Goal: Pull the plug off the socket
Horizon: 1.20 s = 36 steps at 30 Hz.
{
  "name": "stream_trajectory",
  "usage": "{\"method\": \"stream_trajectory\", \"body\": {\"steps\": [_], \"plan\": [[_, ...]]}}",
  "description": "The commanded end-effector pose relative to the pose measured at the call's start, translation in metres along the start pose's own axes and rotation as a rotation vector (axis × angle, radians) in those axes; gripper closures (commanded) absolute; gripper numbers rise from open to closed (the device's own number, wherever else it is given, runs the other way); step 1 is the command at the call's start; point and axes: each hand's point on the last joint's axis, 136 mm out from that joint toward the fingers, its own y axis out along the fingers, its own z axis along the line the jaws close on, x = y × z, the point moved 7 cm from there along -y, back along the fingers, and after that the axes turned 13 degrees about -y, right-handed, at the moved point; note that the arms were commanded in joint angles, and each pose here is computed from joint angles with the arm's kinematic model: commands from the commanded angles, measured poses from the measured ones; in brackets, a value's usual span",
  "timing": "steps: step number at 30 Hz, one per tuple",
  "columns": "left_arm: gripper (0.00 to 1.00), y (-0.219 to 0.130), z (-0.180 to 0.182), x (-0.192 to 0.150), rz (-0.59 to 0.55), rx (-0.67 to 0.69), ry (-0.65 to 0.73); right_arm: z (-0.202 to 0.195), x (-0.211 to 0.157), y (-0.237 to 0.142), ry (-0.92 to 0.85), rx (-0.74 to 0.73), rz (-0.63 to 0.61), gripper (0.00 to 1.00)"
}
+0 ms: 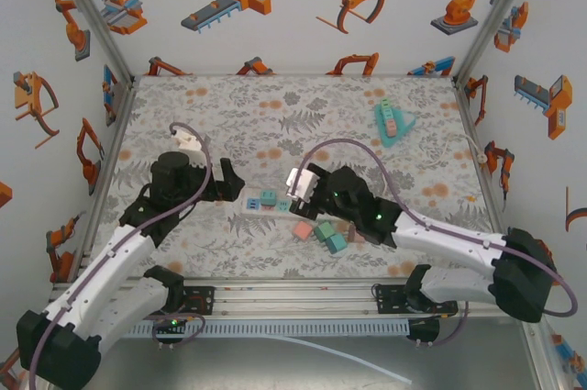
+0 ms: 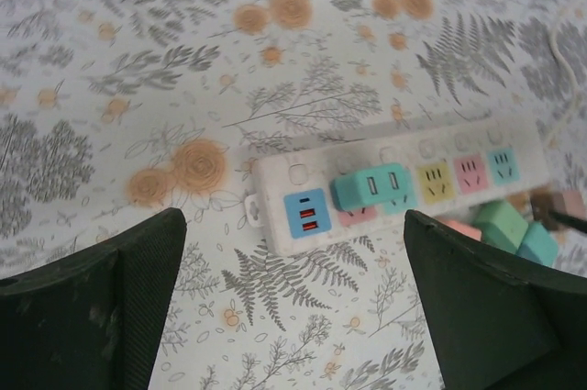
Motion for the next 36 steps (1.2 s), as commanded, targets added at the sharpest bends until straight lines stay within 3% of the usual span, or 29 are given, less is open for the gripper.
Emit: {"method": "stream_trajectory", "body": {"steps": [1, 4, 9, 18, 25, 36], "plan": [[0.07, 0.006, 0.026, 0.001, -0.004, 0.191, -0.224, -0.01, 0.024, 0.017, -0.014, 0.141, -0.022, 0.34], [0.1, 0.015, 0.041, -0.003, 0.029, 0.255, -0.331, -0.016, 0.029, 0.04, 0.097, 0.215, 0.052, 0.33], [0.12, 0.037, 0.044, -0.007, 0.102, 0.208, -0.427, -0.017, 0.032, 0.076, 0.214, 0.326, 0.122, 0.33], [0.18, 0.066, 0.059, -0.028, 0.255, 0.311, -0.488, -0.005, 0.007, 0.127, 0.253, 0.387, 0.224, 0.36], [0.27, 0.077, 0.054, -0.046, 0.361, 0.226, -0.494, 0.011, -0.013, 0.14, 0.245, 0.416, 0.255, 0.41], [0.33, 0.091, 0.046, -0.078, 0.486, 0.304, -0.421, 0.023, -0.012, 0.132, 0.164, 0.497, 0.172, 0.56]]}}
